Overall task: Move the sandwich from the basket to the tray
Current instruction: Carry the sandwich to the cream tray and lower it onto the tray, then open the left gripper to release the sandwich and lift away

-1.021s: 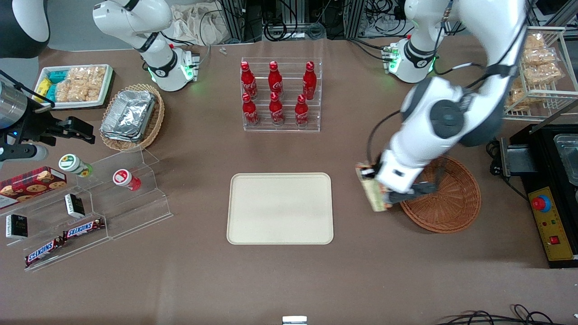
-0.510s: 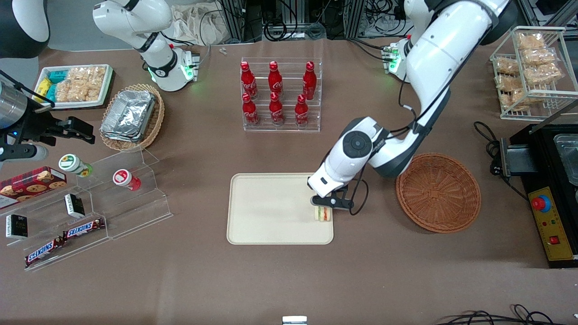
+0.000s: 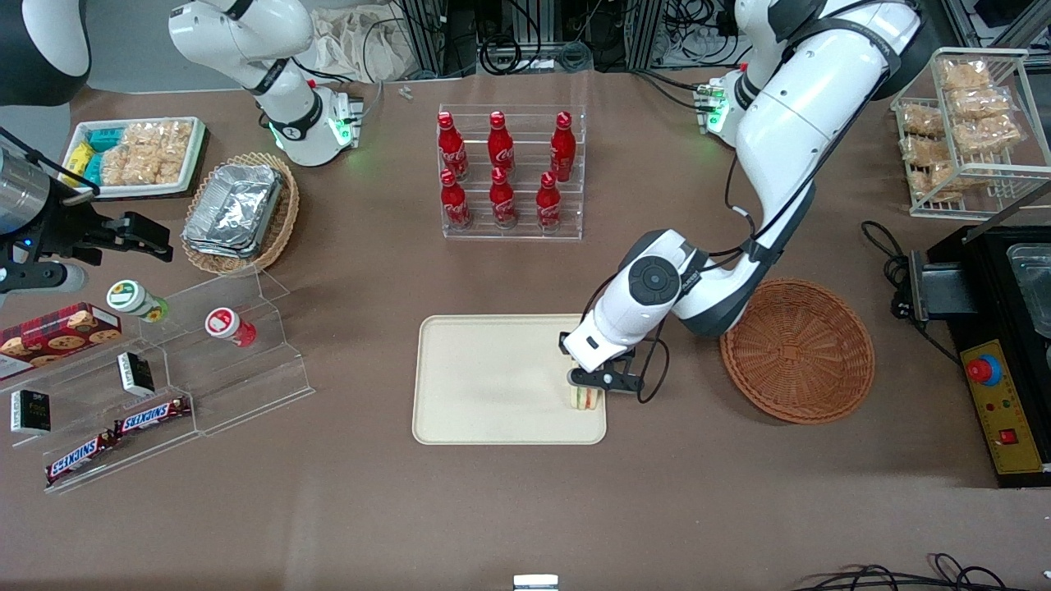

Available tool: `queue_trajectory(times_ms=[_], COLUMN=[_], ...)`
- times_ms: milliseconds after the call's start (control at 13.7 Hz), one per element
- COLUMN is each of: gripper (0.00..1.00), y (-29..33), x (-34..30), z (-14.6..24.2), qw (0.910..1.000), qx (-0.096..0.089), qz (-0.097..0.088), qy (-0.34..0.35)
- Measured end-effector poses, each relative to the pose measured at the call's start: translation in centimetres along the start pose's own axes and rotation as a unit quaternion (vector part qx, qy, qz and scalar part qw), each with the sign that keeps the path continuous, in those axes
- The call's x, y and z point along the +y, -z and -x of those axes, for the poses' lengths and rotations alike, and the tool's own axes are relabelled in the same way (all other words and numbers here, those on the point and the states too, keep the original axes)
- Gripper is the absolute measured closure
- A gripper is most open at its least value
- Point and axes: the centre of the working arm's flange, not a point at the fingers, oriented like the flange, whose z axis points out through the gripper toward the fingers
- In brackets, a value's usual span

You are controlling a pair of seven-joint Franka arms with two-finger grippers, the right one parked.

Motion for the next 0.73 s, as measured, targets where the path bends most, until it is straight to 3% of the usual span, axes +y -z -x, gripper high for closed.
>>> queue_trajectory(times_ms=[146,292,438,583,656,729], gripper=[0.22,0.04,0.0,0.0,0.0,0.0], y=[4.8,12.0,19.1,24.7,26.9,28.9], x=[0.7,-0.1,-1.8,-2.8,-3.7,-5.0], z=[-2.0,-3.5,-4.0,-3.4,-3.2,-3.2], qw=[0.9994,0.9981,0.996,0.993,0.9919,0.9922], qx=[0.035,0.055,0.045,0.017,0.0,-0.017], qz=[0.002,-0.025,-0.07,-0.108,-0.12,-0.118], qy=[0.002,0.013,0.034,0.043,0.042,0.036])
